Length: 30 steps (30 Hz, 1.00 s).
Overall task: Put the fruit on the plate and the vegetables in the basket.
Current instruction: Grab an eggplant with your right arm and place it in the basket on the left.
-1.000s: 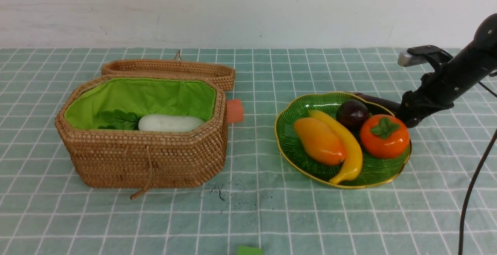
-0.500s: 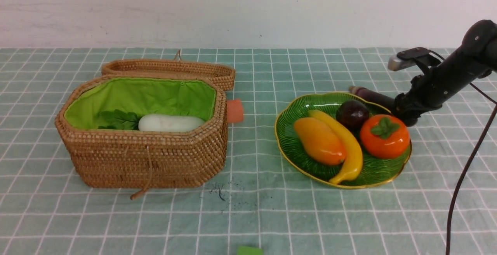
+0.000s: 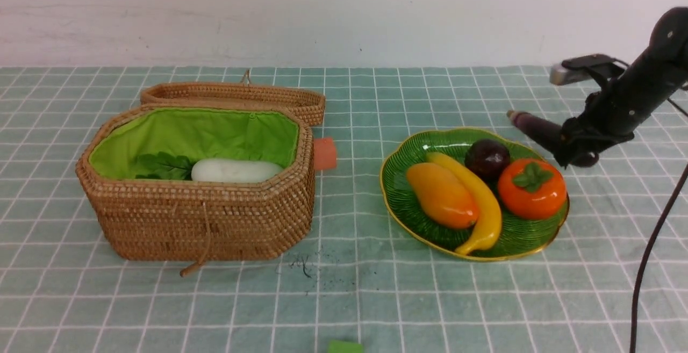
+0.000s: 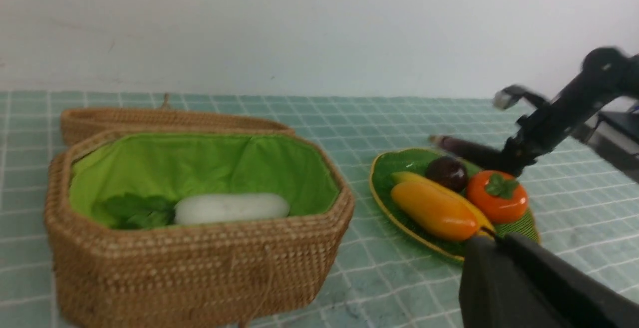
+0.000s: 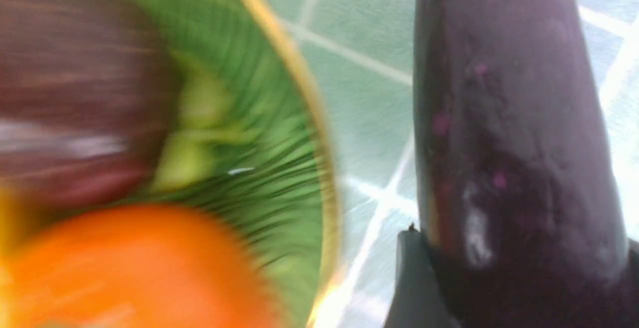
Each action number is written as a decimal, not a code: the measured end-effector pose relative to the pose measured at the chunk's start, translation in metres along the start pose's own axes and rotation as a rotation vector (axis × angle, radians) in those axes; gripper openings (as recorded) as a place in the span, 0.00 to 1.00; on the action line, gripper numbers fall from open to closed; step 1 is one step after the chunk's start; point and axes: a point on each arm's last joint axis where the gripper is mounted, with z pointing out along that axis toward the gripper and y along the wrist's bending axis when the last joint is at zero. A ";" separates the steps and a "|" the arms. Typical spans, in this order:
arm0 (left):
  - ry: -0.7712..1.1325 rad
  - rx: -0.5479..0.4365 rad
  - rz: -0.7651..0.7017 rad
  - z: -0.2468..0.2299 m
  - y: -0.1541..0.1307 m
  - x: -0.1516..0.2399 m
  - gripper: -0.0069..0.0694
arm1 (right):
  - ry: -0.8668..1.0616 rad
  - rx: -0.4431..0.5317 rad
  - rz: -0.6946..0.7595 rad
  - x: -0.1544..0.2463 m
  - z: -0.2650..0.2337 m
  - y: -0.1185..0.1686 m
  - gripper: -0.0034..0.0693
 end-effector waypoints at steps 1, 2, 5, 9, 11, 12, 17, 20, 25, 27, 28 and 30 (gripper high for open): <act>0.005 -0.013 0.006 0.000 0.001 0.000 0.10 | -0.029 -0.018 -0.017 -0.008 -0.016 0.014 0.61; 0.005 -0.015 0.007 0.000 0.001 0.000 0.10 | -0.038 -0.021 -0.021 -0.010 -0.019 0.017 0.61; 0.000 -0.036 0.027 0.000 0.003 0.000 0.10 | -0.160 -0.105 -0.141 -0.037 -0.062 0.081 0.61; -0.011 -0.048 0.046 0.000 0.004 -0.001 0.10 | -0.314 -0.328 -0.417 -0.063 -0.092 0.217 0.61; -0.011 -0.049 0.047 0.000 0.004 -0.001 0.10 | -0.345 -0.369 -0.475 -0.066 -0.090 0.249 0.61; -0.011 -0.049 0.047 0.000 0.004 -0.001 0.10 | -0.352 -0.377 -0.487 -0.067 -0.089 0.258 0.61; -0.011 -0.049 0.047 0.000 0.004 -0.001 0.10 | -0.471 -0.411 -0.578 -0.075 -0.055 0.341 0.61; -0.011 -0.049 0.047 0.000 0.004 -0.001 0.10 | -0.522 -0.395 -0.597 -0.076 -0.026 0.371 0.61; -0.011 -0.049 0.047 0.000 0.004 -0.001 0.10 | -0.532 -0.358 -0.634 -0.073 -0.001 0.391 0.69; -0.011 -0.049 0.047 0.000 0.004 -0.001 0.10 | -0.525 -0.344 -0.651 -0.072 0.002 0.393 0.78; -0.011 -0.049 0.047 0.000 0.004 -0.001 0.10 | -0.513 -0.340 -0.650 -0.071 0.001 0.392 0.86; -0.011 -0.050 0.047 0.000 0.004 -0.001 0.10 | -0.486 -0.341 -0.640 -0.069 -0.005 0.390 0.93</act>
